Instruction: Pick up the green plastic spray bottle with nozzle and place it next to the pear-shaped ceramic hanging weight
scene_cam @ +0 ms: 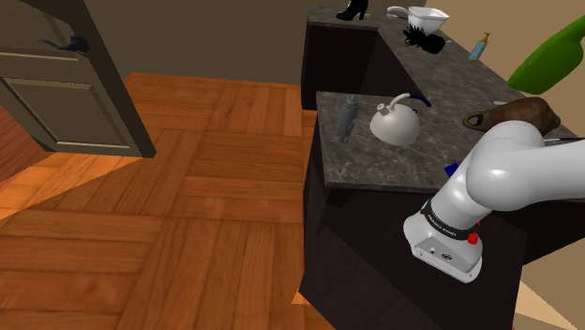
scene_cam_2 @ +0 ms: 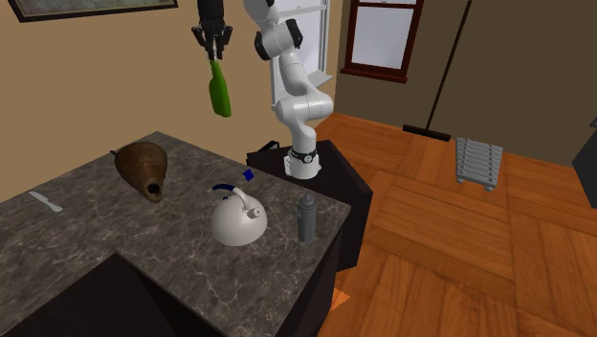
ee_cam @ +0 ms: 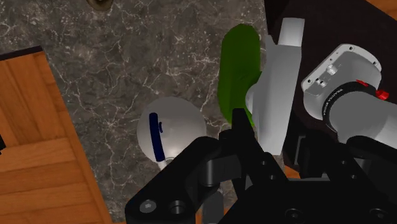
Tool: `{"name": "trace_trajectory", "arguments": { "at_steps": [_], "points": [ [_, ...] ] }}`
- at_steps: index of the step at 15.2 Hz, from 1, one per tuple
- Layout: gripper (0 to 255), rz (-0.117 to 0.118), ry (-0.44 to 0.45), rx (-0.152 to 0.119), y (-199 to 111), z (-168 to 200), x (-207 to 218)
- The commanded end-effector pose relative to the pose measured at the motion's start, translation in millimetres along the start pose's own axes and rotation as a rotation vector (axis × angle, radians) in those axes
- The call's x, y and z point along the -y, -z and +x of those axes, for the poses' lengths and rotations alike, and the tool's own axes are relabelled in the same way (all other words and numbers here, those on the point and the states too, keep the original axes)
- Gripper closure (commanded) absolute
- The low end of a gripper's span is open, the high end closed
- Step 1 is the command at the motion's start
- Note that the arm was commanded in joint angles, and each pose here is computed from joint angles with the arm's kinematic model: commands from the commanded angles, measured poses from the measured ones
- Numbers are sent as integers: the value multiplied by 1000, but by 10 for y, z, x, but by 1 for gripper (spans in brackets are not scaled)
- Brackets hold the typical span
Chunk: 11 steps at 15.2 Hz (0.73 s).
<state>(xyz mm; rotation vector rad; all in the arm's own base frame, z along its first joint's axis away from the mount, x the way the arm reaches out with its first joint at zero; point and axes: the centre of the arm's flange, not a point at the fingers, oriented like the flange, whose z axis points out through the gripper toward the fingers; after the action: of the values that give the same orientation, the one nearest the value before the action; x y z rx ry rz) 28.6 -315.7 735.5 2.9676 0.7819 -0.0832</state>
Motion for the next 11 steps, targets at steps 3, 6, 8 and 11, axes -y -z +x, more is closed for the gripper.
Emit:
{"name": "trace_trajectory", "arguments": {
  "at_steps": [3, 6, 8, 11],
  "points": [
    [255, 0, 1, 1, -30, -528, -35],
    [255, 0, 1, 1, -58, -922, -62],
    [255, 0, 1, 1, -77, -1185, -81],
    [255, 0, 1, 1, -105, -1579, -108]
  ]
}}
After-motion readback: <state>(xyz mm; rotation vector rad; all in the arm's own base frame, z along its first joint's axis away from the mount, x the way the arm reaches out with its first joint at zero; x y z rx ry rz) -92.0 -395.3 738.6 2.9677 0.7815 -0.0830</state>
